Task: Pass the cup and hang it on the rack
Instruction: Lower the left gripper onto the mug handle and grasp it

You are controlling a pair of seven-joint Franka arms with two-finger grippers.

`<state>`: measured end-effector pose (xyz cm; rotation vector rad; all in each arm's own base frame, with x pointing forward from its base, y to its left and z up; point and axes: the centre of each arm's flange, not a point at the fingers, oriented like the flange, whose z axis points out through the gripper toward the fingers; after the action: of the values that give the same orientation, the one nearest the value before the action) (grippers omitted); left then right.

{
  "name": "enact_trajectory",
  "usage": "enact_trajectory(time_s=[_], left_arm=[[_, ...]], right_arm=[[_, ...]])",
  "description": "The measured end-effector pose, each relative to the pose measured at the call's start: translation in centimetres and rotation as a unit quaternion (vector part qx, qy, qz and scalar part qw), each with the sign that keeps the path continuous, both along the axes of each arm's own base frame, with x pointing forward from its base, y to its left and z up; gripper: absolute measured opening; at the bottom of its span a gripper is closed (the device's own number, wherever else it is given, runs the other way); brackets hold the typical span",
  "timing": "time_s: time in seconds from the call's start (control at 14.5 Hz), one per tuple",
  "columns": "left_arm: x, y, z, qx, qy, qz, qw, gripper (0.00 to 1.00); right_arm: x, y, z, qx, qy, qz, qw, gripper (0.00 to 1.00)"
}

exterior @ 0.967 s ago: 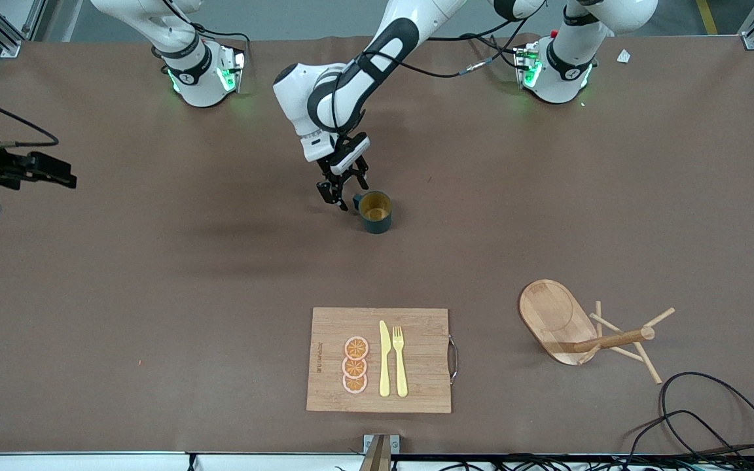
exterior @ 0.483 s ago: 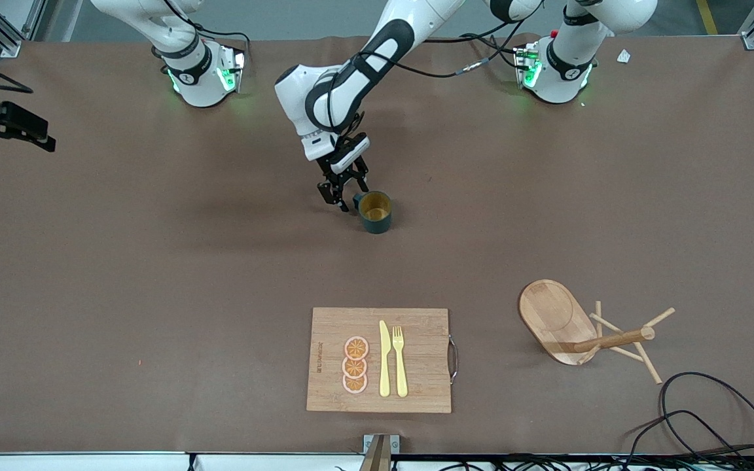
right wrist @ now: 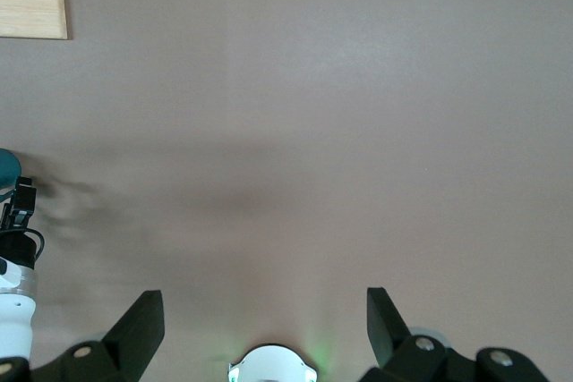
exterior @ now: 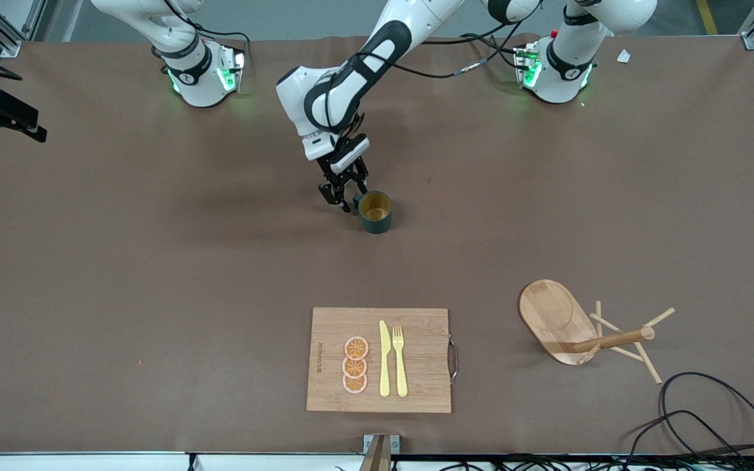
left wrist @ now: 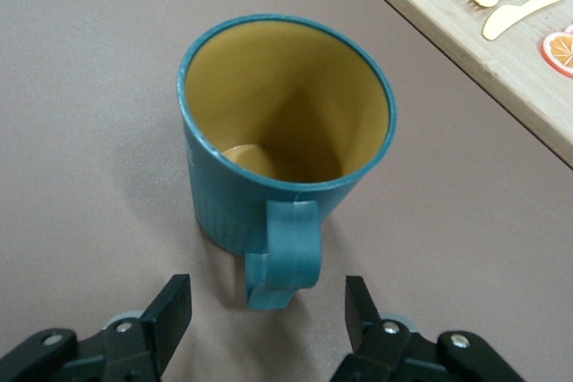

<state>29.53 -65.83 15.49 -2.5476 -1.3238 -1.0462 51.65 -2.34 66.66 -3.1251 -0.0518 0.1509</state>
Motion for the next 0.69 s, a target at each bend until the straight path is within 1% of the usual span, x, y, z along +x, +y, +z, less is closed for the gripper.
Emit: enact_trajectory(time_s=[0.21,0.35,0.41,0.69], left_arm=[[0.13,0.03,-0.13,0.008,-0.012,-0.012,1.0,0.77],[0.08,0.1,-0.36,0.012,-0.012,-0.013,1.0,0.75],[0.07,0.16,-0.42,0.014,-0.012,-0.012,1.0,0.7],[0.09,0.31,-0.44,0.019,-0.013,-0.009,1.0,0.67]], right_arm=[[0.0,0.0,-0.04,0.0,0.0,0.0,1.0,1.0],[0.0,-0.01,-0.08,0.0,0.001,0.0,1.0,1.0],[0.0,-0.05,-0.11,0.0,0.001,0.0,1.0,1.0],[-0.03,-0.57,-0.23,0.0,0.003,-0.005,1.0,1.0]])
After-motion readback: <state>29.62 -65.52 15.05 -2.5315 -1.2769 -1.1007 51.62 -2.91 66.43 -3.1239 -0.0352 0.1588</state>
